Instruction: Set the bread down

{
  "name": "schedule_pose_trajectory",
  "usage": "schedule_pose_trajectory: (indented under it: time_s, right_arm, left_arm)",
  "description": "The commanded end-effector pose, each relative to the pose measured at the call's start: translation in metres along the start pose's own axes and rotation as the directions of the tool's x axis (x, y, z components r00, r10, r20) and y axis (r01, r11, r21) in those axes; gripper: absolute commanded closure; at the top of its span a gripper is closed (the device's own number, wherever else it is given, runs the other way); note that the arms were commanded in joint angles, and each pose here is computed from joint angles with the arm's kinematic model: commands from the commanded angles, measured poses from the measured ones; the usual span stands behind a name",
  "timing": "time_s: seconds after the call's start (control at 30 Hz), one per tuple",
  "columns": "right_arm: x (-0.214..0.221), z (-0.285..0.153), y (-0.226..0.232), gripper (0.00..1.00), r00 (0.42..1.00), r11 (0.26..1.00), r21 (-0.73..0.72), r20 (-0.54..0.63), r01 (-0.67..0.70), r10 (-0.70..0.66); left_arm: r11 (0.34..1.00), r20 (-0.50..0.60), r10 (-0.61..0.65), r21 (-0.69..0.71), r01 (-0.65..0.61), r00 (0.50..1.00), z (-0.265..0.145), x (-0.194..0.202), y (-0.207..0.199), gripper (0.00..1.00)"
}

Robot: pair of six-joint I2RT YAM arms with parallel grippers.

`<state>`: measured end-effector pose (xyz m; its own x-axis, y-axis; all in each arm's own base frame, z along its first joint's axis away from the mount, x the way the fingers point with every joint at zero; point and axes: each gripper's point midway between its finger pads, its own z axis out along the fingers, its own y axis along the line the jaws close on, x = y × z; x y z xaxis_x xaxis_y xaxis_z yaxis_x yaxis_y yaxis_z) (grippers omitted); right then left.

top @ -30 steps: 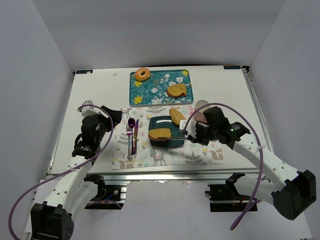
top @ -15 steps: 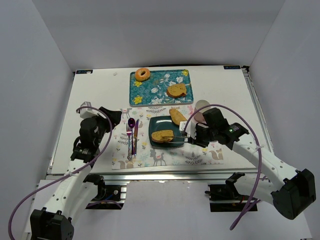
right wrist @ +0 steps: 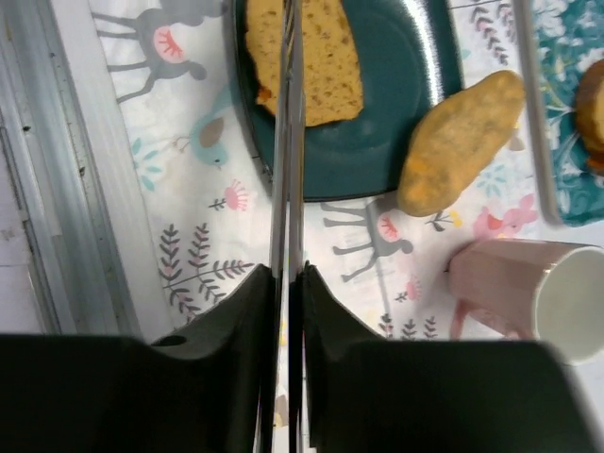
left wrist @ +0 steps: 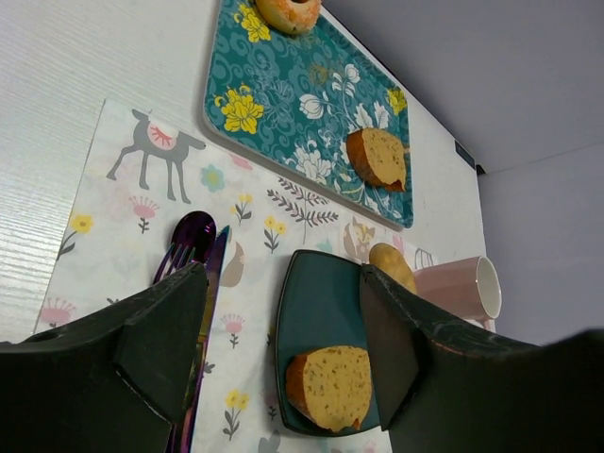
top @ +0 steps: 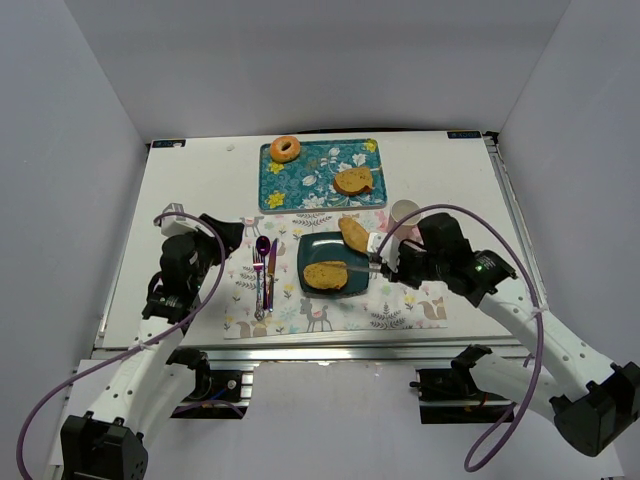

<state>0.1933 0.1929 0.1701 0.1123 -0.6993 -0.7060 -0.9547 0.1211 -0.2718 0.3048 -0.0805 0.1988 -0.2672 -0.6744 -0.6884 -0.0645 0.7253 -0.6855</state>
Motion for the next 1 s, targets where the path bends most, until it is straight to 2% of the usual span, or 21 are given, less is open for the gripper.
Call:
schedule_pose_trajectory:
  time_s: [0.0,0.03,0.07,0.1,0.13,0.17,0.23,0.27,0.33,0.37,0.43,0.53,0.67,0.77,0.8,0.87,0.93,0.97]
  right_arm:
    - [-0.035,-0.019,-0.053,0.87,0.994,0.968,0.239,0.090,-0.075,0.055]
    - [-0.036,-0.028,-0.071,1.00,0.984,0.935,0.313,0.118,-0.164,0.133]
    - [-0.033,-0.034,-0.086,1.00,0.976,0.904,0.373,0.130,-0.210,0.173]
    - [-0.033,-0.044,-0.111,1.00,0.967,0.845,0.473,0.158,-0.251,0.198]
    - [-0.031,-0.053,-0.125,1.00,0.944,0.794,0.513,0.207,-0.327,0.255]
    - [-0.015,-0.071,-0.147,1.00,0.924,0.721,0.577,0.237,-0.384,0.302]
    - [-0.002,-0.086,-0.171,1.00,0.887,0.644,0.611,0.295,-0.460,0.354]
    - [0.016,-0.106,-0.187,1.00,0.846,0.552,0.645,0.338,-0.528,0.413]
    - [0.039,-0.116,-0.203,1.00,0.787,0.460,0.654,0.383,-0.600,0.483]
    - [0.061,-0.130,-0.210,1.00,0.729,0.366,0.660,0.431,-0.656,0.532]
    - [0.095,-0.139,-0.217,1.00,0.666,0.277,0.654,0.472,-0.704,0.578]
    - [0.155,-0.117,-0.208,1.00,0.588,0.196,0.665,0.436,-0.721,0.682]
    - [0.237,-0.083,-0.194,1.00,0.476,0.119,0.682,0.364,-0.722,0.800]
    - [0.272,-0.072,-0.186,1.00,0.416,0.076,0.685,0.347,-0.724,0.840]
    - [0.278,-0.071,-0.189,1.00,0.426,0.081,0.688,0.348,-0.721,0.835]
    - [0.289,-0.061,-0.181,1.00,0.410,0.096,0.678,0.320,-0.729,0.854]
    - [0.297,-0.055,-0.172,0.90,0.424,0.143,0.680,0.266,-0.719,0.866]
    - [0.301,-0.051,-0.167,0.80,0.425,0.165,0.674,0.239,-0.720,0.873]
  left_arm:
    - [1.000,0.002,-0.010,0.019,0.010,1.000,0.000,-0.001,-0.003,0.26]
    - [0.999,0.013,-0.013,0.046,0.012,1.000,0.000,-0.003,-0.008,0.29]
    - [0.998,0.006,-0.017,0.053,0.016,1.000,0.001,-0.001,-0.009,0.37]
    - [0.998,0.004,-0.018,0.057,0.018,1.000,0.001,-0.001,-0.009,0.51]
    - [0.998,0.002,-0.018,0.057,0.018,1.000,0.003,0.001,-0.009,0.75]
    - [0.996,-0.036,-0.015,0.088,0.018,0.999,0.002,0.007,-0.014,0.86]
    - [0.995,-0.057,-0.006,0.097,0.012,0.998,0.004,0.012,-0.015,0.99]
    - [0.994,-0.073,0.001,0.105,0.006,0.997,0.005,0.015,-0.016,1.00]
    - [0.994,-0.084,0.005,0.112,0.004,0.996,0.005,0.017,-0.017,0.98]
    - [0.994,-0.096,0.010,0.114,0.001,0.995,0.006,0.020,-0.016,0.97]
    - [0.993,-0.102,0.012,0.118,0.000,0.995,0.006,0.022,-0.016,0.93]
    - [0.992,-0.119,0.008,0.127,0.007,0.993,0.007,0.026,-0.016,0.79]
    - [0.992,-0.143,0.016,0.124,0.002,0.990,0.009,0.030,-0.016,0.60]
    - [0.993,-0.164,0.036,0.113,-0.017,0.986,0.009,0.032,-0.014,0.55]
    - [0.994,-0.172,0.038,0.105,-0.020,0.984,0.009,0.033,-0.013,0.53]
    - [0.995,-0.169,0.040,0.102,-0.023,0.985,0.009,0.032,-0.013,0.51]
    - [0.994,-0.161,0.036,0.103,-0.020,0.986,0.007,0.031,-0.013,0.50]
    - [0.995,-0.161,0.028,0.099,-0.012,0.987,0.007,0.032,-0.011,0.50]
